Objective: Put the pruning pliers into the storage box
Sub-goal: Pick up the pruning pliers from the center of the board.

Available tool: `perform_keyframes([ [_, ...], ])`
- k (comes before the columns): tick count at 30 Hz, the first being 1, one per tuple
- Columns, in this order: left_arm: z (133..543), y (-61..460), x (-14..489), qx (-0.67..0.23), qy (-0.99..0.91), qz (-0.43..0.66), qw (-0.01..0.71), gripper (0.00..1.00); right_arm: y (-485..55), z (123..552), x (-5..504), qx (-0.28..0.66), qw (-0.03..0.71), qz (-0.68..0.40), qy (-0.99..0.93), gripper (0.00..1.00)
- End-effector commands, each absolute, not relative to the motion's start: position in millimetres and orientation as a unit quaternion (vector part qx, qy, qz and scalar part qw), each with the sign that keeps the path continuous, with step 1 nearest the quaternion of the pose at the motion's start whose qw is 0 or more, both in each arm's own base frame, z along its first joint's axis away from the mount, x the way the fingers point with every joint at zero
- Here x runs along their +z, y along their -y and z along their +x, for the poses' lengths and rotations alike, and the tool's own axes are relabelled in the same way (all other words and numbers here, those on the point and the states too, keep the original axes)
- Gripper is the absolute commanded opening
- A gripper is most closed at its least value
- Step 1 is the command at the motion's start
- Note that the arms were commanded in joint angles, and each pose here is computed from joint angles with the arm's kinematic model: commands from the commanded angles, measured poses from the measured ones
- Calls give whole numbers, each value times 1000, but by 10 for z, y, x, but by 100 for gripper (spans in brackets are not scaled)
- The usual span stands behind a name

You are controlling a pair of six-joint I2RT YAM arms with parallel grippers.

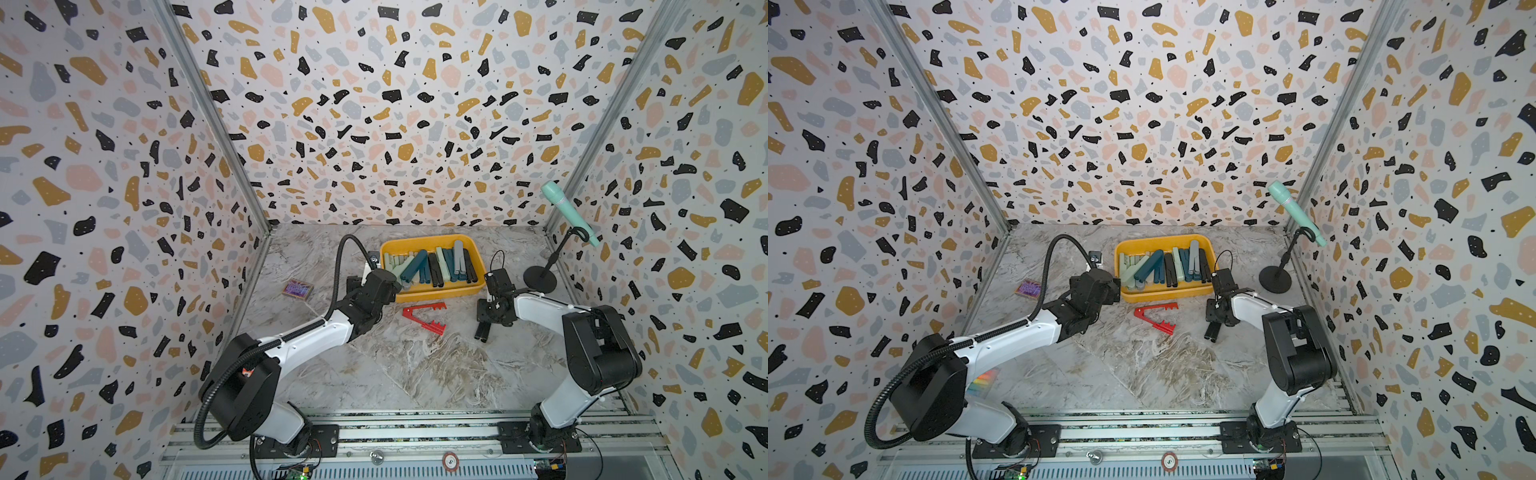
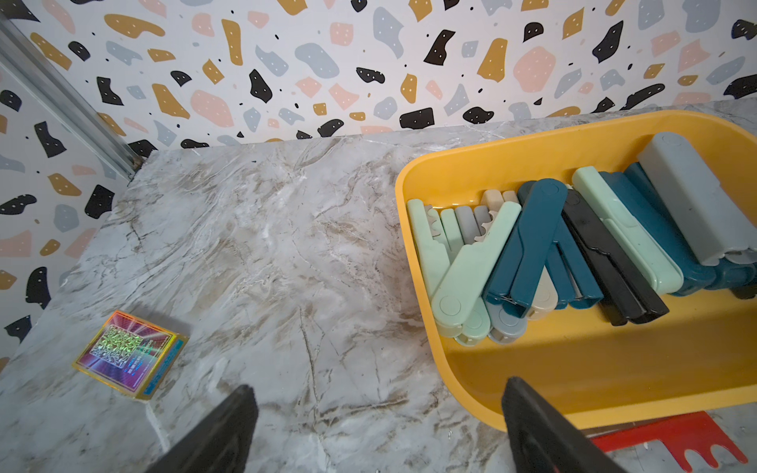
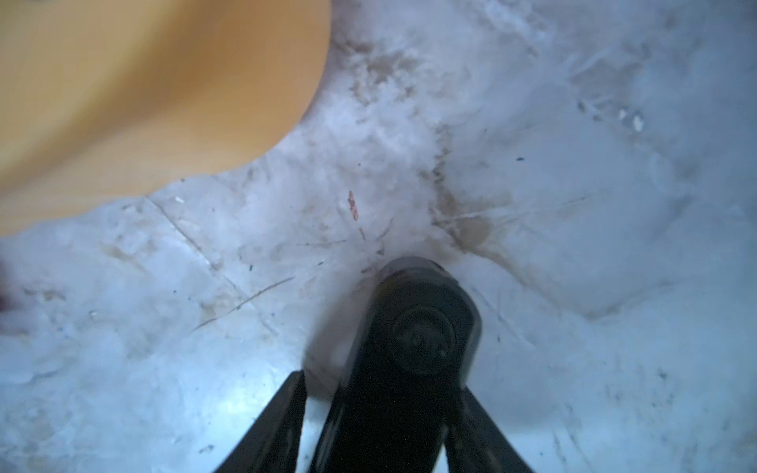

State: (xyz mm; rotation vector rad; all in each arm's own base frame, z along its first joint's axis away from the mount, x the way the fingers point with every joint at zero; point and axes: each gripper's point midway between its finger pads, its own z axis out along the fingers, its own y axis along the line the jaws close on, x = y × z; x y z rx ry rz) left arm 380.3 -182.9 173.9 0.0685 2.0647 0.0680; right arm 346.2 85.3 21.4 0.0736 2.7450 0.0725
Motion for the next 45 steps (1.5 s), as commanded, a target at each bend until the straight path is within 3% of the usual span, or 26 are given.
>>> perform_keyframes([
  [1, 3781, 1800, 1783, 19, -854, 19, 520, 93, -880, 3131, 28, 37, 130, -12, -991, 55],
  [3, 3771, 1768, 1802, 20, -851, 14, 524, 94, -880, 3114, -3, 38, 128, -11, -991, 52],
  [11, 3784, 1721, 1794, 14, -850, 1, 526, 96, -833, 3161, 88, 57, 155, 12, -986, 20],
  [13, 3784, 1727, 1785, 11, -851, -1, 525, 96, -824, 3214, 169, 67, 173, 17, -982, 17],
  [16, 3777, 1727, 1756, 8, -853, -2, 522, 96, -812, 3269, 254, 69, 187, 14, -980, 18],
  [20, 3773, 1730, 1754, 6, -853, -4, 522, 96, -769, 3258, 218, 57, 173, 11, -983, 38],
  [23, 3772, 1726, 1762, 6, -853, -4, 522, 97, -736, 3221, 139, 52, 158, 17, -986, 46],
  [30, 3757, 1712, 1760, 7, -853, -3, 522, 97, -747, 3202, 97, 57, 152, 18, -987, 50],
  [31, 3753, 1709, 1753, 7, -853, -3, 522, 97, -748, 3194, 95, 57, 150, 18, -987, 47],
  [34, 3754, 1710, 1754, 6, -853, -4, 523, 97, -757, 3181, 93, 62, 149, 19, -987, 19],
  [37, 3753, 1707, 1751, 7, -853, -4, 523, 97, -762, 3178, 100, 68, 151, 22, -986, 1],
  [45, 3738, 1678, 1751, 8, -852, -7, 523, 97, -684, 3286, 360, 63, 194, 36, -978, 0],
])
